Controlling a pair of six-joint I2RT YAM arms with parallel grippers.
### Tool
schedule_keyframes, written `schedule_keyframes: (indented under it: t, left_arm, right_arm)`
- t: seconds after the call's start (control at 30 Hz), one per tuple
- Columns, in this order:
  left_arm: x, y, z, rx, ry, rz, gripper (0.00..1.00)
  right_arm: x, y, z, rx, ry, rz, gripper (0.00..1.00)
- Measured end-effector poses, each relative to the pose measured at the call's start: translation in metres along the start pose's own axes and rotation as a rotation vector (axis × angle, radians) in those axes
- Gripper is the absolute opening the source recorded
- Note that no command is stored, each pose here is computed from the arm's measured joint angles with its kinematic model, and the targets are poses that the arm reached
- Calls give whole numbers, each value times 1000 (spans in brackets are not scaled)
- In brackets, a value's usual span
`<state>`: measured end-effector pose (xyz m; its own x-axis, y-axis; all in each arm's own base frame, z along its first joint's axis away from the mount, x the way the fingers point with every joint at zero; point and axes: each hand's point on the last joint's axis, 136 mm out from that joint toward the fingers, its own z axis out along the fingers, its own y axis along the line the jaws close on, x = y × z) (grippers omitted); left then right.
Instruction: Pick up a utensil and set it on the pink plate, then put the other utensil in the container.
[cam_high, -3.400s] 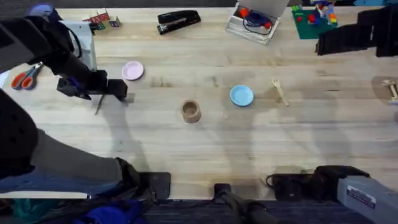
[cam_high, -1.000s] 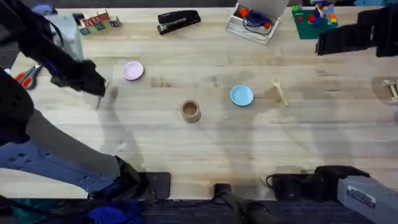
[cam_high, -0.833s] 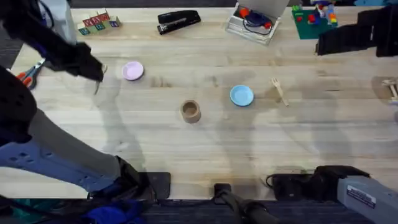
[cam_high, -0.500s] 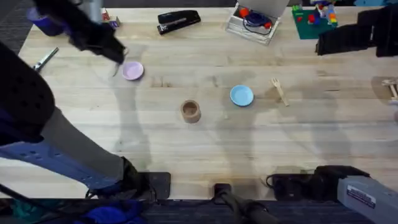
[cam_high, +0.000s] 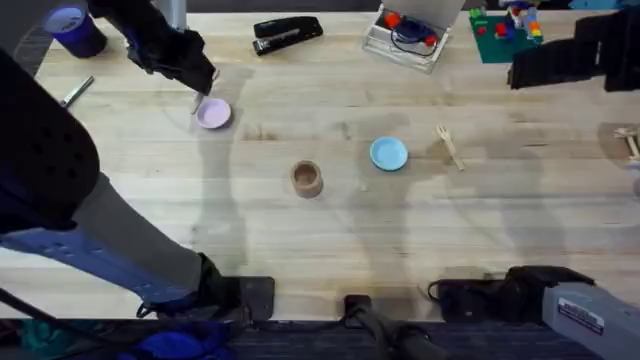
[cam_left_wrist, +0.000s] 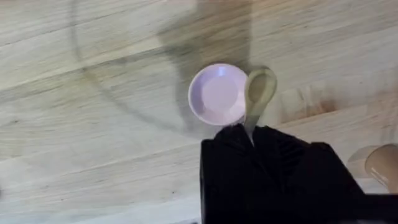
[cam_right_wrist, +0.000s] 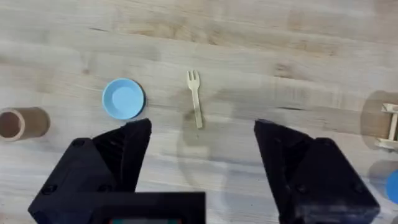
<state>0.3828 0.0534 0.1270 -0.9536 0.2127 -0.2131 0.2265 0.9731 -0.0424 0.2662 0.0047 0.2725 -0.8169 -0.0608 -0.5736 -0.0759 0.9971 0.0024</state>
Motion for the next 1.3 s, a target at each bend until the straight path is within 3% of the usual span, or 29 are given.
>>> schedule_keyframes:
  t: [0.2, 0.57, 1.3]
  left_arm:
    - [-1, 5, 6, -9, 6, -6, 41]
    - [8, 10, 61, 39, 119, -21, 41]
    - [8, 10, 69, 44, 130, -23, 42]
  right_arm:
    - [0, 0, 0, 0, 0, 0, 996]
    - [0, 0, 0, 0, 0, 0, 995]
    - [0, 0, 0, 0, 0, 0, 995]
